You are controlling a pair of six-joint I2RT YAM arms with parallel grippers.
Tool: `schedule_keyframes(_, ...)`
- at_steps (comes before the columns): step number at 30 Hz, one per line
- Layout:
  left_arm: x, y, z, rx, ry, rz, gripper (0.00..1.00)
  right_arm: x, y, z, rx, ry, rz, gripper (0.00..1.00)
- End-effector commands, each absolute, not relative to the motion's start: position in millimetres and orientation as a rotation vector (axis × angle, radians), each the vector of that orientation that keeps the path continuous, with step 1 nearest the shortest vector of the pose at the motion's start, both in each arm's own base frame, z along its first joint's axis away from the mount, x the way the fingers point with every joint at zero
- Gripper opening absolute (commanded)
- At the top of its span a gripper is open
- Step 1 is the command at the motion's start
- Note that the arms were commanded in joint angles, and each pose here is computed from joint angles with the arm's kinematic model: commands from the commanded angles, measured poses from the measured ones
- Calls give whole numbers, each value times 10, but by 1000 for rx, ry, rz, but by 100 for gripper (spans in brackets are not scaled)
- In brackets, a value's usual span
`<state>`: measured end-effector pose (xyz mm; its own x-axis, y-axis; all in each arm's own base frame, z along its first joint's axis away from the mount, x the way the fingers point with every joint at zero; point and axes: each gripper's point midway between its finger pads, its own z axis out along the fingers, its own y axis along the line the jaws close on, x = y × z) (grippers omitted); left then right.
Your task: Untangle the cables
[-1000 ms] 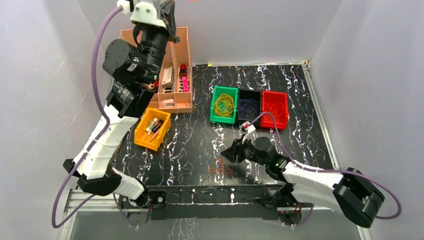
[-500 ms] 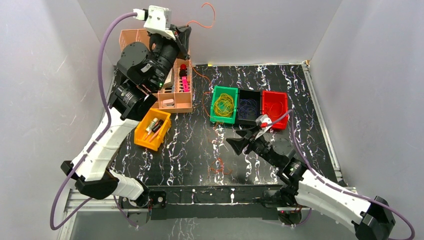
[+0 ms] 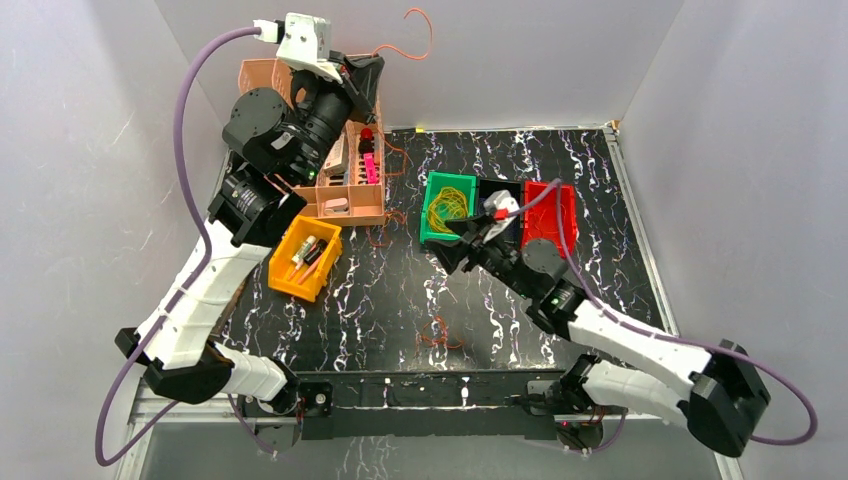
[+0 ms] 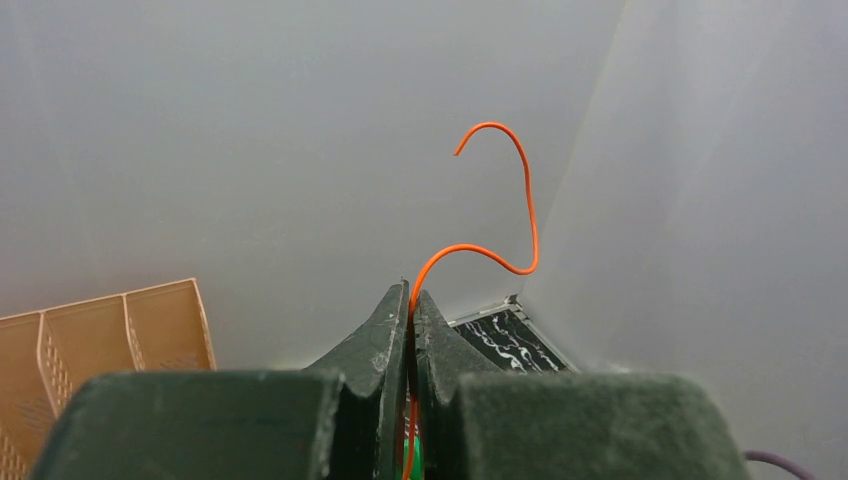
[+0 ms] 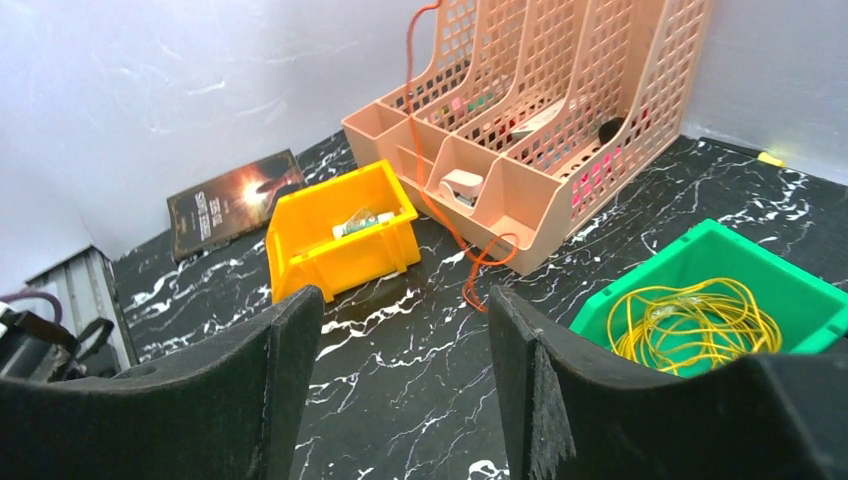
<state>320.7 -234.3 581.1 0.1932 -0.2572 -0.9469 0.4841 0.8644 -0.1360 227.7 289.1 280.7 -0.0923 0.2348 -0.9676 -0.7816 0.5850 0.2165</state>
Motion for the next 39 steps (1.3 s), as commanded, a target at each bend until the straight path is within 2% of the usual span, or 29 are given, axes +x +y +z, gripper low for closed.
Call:
schedule_keyframes(1,3055,-2267,5983,201,1229,-571,0,2268,3124,3365,-567,1198,965,69)
schedule_keyframes(17,2974,-2240,6026,226,1204,-577,0,2496,3743,3161,-720,1198,1087,66)
schedule_keyframes(30,2911,-2303,5931,278,1209,-602,0,2571,3693,3063,-828,1193,1351,66)
schedule_keyframes(39,2866,-2372,5914,307,1199,-640,0,2659,3793,2976,-855,1195,1399,67)
